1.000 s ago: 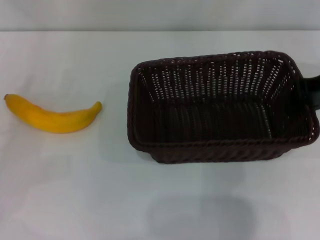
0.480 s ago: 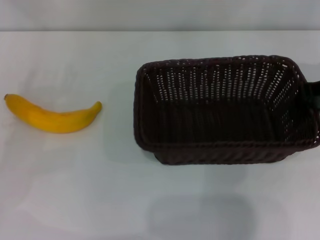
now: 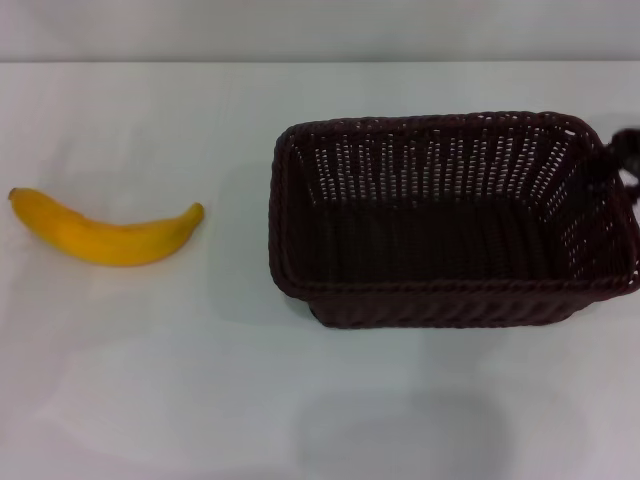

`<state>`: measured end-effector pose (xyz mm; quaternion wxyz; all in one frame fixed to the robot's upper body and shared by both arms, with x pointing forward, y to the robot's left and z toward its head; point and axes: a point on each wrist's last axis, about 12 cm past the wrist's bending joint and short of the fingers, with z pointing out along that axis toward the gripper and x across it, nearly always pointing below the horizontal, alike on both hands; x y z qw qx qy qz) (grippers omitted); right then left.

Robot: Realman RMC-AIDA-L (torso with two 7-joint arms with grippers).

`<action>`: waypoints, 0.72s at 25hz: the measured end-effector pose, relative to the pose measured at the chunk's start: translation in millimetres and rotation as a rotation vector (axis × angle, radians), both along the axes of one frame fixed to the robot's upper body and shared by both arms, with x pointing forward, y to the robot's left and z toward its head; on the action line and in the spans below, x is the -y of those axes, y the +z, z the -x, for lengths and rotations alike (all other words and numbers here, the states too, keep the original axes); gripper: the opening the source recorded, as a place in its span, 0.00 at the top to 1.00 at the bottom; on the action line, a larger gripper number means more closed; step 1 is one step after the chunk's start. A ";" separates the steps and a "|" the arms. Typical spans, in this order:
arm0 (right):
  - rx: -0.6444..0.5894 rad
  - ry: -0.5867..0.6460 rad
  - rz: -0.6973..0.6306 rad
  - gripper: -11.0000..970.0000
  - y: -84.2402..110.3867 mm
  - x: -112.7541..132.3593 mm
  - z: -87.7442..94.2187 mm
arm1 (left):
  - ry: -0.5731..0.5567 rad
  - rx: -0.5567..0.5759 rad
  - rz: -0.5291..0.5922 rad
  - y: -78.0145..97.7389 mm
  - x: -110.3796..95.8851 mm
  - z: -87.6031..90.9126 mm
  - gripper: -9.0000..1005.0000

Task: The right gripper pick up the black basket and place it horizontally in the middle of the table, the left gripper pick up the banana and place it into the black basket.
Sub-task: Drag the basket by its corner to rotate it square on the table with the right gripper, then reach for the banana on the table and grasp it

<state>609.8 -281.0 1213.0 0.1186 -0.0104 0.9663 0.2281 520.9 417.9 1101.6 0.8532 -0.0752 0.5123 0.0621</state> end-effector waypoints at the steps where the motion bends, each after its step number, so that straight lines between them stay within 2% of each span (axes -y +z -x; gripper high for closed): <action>1: 0.017 0.001 -0.024 0.55 4.1 2.8 -0.1 | -0.005 -0.005 0.001 -0.7 0.4 0.1 0.12; 7: 0.150 0.007 -0.063 0.27 26.8 28.2 1.5 | -0.100 -0.059 0.046 -4.0 0.5 -1.0 0.12; 11: 0.308 0.032 -0.072 0.27 27.8 47.9 1.8 | -0.242 -0.126 0.082 3.3 -6.4 -1.3 0.12; 18: 0.669 0.083 -0.111 0.27 3.3 85.1 7.9 | -0.492 -0.304 0.202 29.6 -19.2 -1.6 0.13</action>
